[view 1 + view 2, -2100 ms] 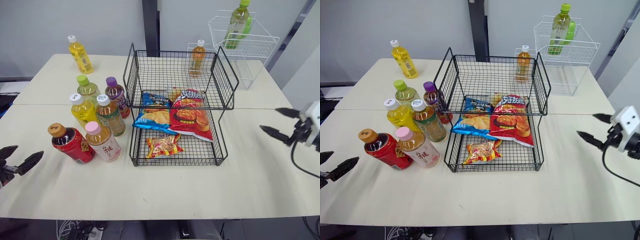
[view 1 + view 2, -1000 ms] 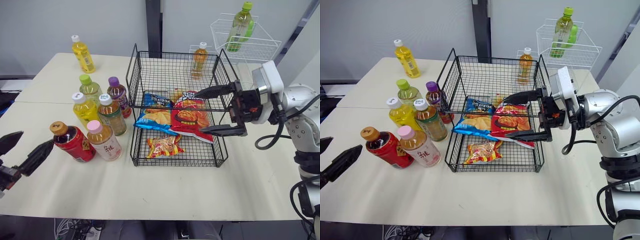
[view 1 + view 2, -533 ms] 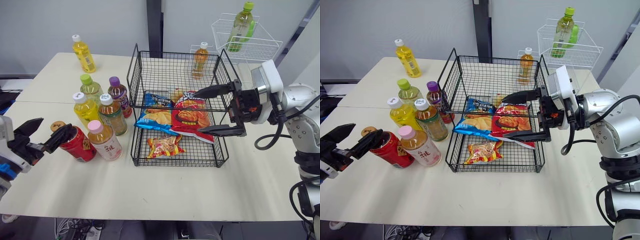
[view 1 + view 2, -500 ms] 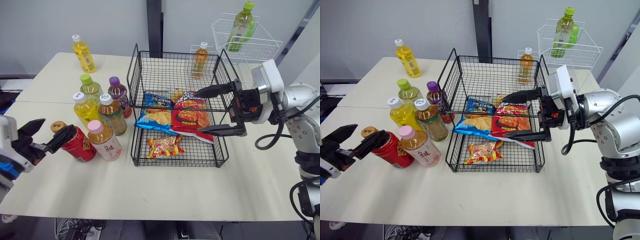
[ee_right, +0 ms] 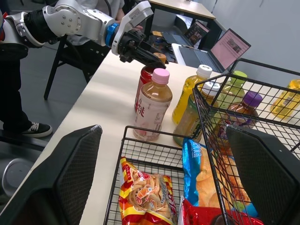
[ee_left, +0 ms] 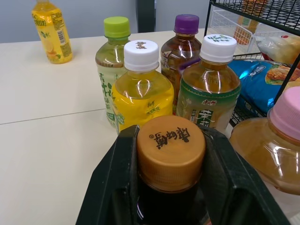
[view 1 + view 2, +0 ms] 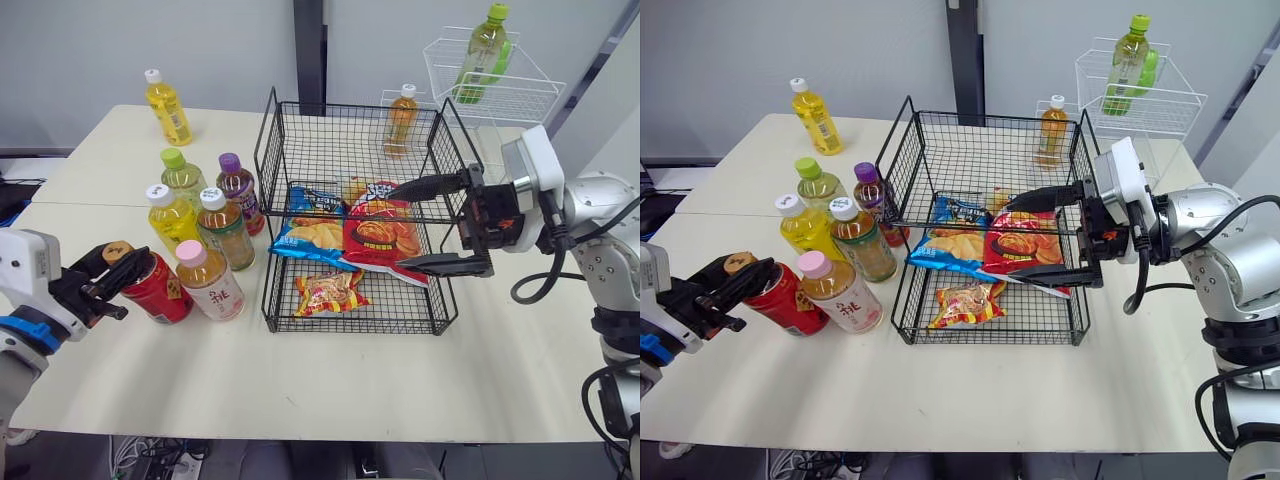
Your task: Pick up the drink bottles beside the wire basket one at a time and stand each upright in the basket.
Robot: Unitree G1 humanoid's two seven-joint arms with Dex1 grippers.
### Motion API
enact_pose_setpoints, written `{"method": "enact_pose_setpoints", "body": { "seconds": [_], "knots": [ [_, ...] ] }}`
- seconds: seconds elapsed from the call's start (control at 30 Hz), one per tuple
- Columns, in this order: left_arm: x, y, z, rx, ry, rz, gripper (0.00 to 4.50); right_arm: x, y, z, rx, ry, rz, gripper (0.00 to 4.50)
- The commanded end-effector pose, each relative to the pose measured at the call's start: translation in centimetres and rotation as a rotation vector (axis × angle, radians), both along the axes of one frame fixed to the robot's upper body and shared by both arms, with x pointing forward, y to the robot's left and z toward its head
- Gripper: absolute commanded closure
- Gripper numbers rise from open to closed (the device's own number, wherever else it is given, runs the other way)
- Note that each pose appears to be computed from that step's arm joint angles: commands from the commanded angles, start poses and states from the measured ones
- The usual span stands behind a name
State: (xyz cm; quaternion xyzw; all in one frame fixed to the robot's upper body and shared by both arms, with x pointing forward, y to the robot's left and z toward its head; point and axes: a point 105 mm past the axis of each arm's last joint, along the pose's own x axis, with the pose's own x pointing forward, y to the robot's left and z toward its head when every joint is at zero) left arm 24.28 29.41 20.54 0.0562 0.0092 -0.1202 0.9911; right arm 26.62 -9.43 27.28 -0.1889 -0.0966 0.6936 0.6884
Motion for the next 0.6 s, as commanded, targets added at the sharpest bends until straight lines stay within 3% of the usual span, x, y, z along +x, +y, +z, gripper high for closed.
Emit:
{"method": "enact_pose_setpoints", "body": {
  "seconds": [0.03,0.13,0.37,0.6],
  "knots": [
    [-0.4,-0.1,1.5,0.017,-0.066,-0.027,3.15,-0.5,-0.6,1.4,0.02,-0.075,-0.013,0.0],
    [-1.0,-0.1,2.8,0.04,-0.085,-0.07,3.15,-0.5,-0.6,2.1,0.052,-0.096,-0.034,0.0],
    [-1.3,0.1,9.0,0.08,-0.114,-0.175,3.15,-0.3,-0.7,2.9,0.118,-0.09,-0.135,0.0],
    [1.2,-1.7,17.2,0.142,-0.211,-0.332,3.15,0.1,-1.8,3.0,0.145,-0.127,-0.318,0.0]
  ]
}}
